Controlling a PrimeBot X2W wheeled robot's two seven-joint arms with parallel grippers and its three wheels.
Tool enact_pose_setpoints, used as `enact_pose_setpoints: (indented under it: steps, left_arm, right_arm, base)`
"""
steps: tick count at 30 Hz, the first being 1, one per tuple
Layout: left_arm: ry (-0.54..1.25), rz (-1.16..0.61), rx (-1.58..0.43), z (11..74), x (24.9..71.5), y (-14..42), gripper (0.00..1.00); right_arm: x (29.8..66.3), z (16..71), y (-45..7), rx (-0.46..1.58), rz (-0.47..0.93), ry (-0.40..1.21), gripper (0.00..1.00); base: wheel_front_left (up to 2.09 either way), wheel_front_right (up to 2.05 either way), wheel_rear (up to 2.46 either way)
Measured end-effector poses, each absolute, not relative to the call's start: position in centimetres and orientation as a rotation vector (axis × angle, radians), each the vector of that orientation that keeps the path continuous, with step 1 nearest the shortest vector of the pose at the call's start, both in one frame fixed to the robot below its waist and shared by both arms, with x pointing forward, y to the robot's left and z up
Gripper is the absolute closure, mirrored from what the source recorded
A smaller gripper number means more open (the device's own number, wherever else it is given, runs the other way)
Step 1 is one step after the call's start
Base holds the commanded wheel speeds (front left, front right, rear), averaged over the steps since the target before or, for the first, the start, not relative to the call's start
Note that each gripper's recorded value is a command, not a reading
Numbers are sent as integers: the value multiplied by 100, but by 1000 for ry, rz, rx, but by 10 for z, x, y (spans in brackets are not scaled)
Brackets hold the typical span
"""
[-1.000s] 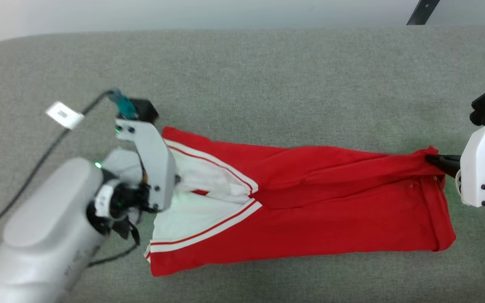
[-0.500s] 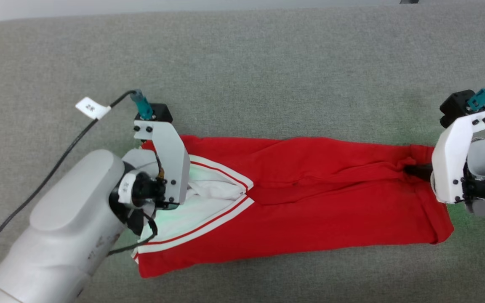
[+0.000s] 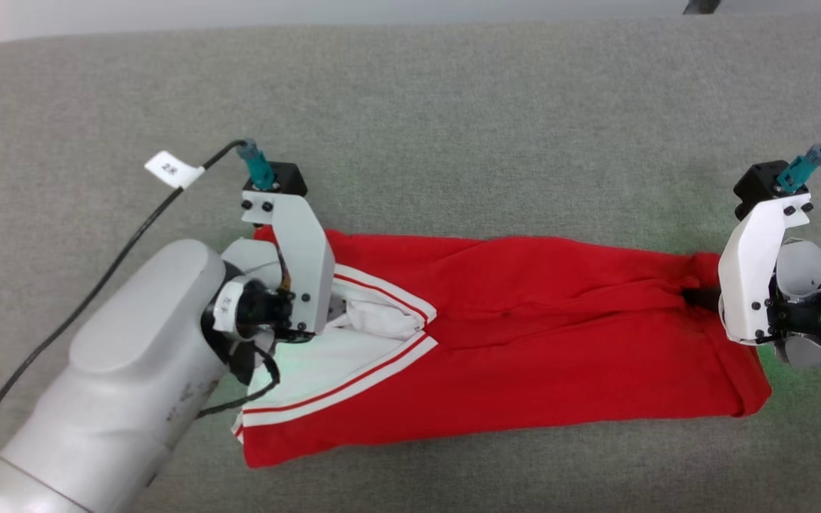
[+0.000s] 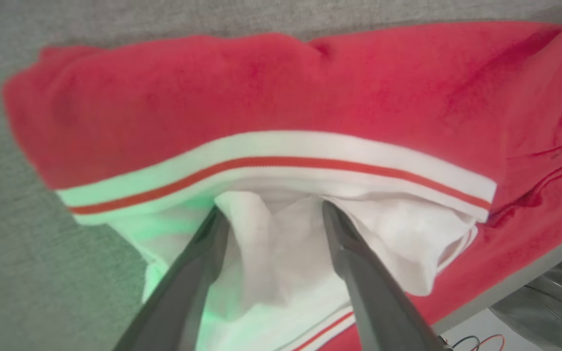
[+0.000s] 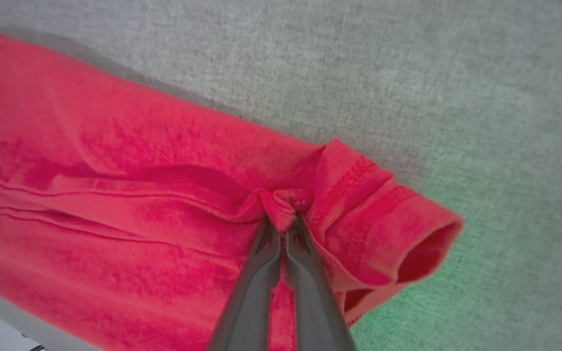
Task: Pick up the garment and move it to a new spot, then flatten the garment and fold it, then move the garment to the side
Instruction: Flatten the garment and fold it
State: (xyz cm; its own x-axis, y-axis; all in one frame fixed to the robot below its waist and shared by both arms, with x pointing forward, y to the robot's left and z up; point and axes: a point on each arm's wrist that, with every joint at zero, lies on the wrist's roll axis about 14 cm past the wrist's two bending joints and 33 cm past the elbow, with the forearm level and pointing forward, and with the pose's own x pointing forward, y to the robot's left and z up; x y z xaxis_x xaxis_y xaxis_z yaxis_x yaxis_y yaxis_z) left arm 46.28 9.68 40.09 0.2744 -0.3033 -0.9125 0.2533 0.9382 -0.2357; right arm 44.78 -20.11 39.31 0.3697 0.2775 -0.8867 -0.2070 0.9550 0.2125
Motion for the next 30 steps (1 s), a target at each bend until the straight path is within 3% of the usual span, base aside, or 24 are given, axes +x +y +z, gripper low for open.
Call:
enact_pose_setpoints:
  steps: [7, 12, 13, 14, 25, 30]
  left_arm:
    - [1203, -319, -26, 422, 463, 118, 0]
    - [1141, -302, -23, 447, 464, 127, 0]
    - [1120, -296, -9, 452, 464, 130, 0]
    - [1100, -293, 5, 457, 464, 133, 0]
    - [625, -330, -27, 524, 473, 137, 0]
    - [401, -312, -60, 549, 467, 146, 0]
  right_arm:
    - [443, 396, -199, 71, 299, 1156, 85]
    - [436, 399, -195, 67, 301, 1155, 62]
    - [435, 400, -194, 64, 302, 1151, 55]
    - [435, 402, -193, 57, 305, 1143, 0]
    - [442, 437, -190, 33, 313, 918, 0]
    - [439, 461, -191, -4, 334, 732, 0]
  base:
    - [0, 0, 0]
    - [0, 0, 0]
    - [0, 0, 0]
    - [0, 0, 0]
    - [0, 0, 0]
    - [0, 0, 0]
